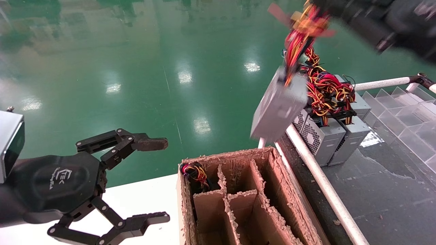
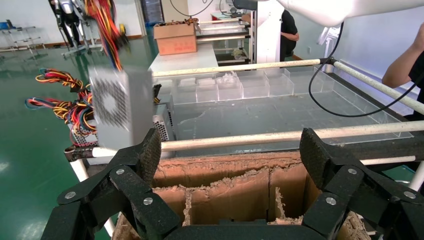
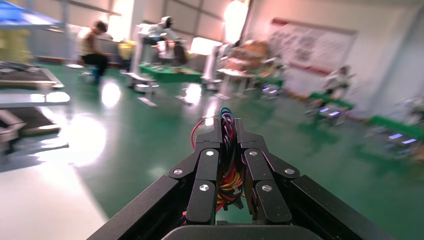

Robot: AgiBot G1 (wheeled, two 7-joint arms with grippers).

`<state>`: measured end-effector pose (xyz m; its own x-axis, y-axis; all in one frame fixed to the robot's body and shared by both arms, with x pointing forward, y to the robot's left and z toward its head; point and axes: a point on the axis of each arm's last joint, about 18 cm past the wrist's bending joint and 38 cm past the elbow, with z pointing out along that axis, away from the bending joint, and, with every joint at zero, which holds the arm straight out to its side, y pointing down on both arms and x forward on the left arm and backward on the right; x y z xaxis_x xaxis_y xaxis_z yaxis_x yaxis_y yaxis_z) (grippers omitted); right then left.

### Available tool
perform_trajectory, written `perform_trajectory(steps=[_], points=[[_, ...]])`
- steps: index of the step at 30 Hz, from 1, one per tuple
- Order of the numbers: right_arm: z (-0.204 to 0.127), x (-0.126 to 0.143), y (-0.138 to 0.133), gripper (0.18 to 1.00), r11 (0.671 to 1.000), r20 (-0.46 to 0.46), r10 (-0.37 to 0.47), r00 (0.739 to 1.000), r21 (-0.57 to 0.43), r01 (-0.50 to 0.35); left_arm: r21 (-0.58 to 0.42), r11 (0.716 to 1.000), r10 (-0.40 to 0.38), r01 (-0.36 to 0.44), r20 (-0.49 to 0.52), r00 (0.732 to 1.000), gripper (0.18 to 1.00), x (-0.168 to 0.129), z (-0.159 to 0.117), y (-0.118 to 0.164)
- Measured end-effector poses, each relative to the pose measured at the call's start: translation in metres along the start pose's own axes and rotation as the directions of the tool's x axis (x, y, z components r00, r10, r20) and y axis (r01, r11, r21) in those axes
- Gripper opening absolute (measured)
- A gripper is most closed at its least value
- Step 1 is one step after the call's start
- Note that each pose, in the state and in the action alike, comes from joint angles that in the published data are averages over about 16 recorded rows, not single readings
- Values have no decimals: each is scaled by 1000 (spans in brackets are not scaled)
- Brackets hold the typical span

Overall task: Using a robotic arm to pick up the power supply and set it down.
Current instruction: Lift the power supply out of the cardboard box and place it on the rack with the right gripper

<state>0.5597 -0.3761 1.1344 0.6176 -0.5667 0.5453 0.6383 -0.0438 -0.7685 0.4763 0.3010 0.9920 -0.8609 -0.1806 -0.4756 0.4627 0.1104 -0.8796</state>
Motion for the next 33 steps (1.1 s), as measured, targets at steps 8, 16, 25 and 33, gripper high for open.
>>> perform_trajectory(steps=[8, 16, 25, 33], points=[[-42, 34, -40, 232, 995, -158, -98, 983, 6, 100, 0, 1000, 0, 0, 0, 1000, 1001, 0, 0, 0], [-101, 59, -59, 232, 988, -307, -151, 940, -40, 146, 0, 1000, 0, 0, 0, 1000, 1001, 0, 0, 0], [-165, 65, -40, 232, 985, -412, -148, 899, -146, 96, 0, 1000, 0, 0, 0, 1000, 1001, 0, 0, 0], [-204, 55, -8, 232, 974, -443, -107, 890, -225, 6, 0, 1000, 0, 0, 0, 1000, 1001, 0, 0, 0]])
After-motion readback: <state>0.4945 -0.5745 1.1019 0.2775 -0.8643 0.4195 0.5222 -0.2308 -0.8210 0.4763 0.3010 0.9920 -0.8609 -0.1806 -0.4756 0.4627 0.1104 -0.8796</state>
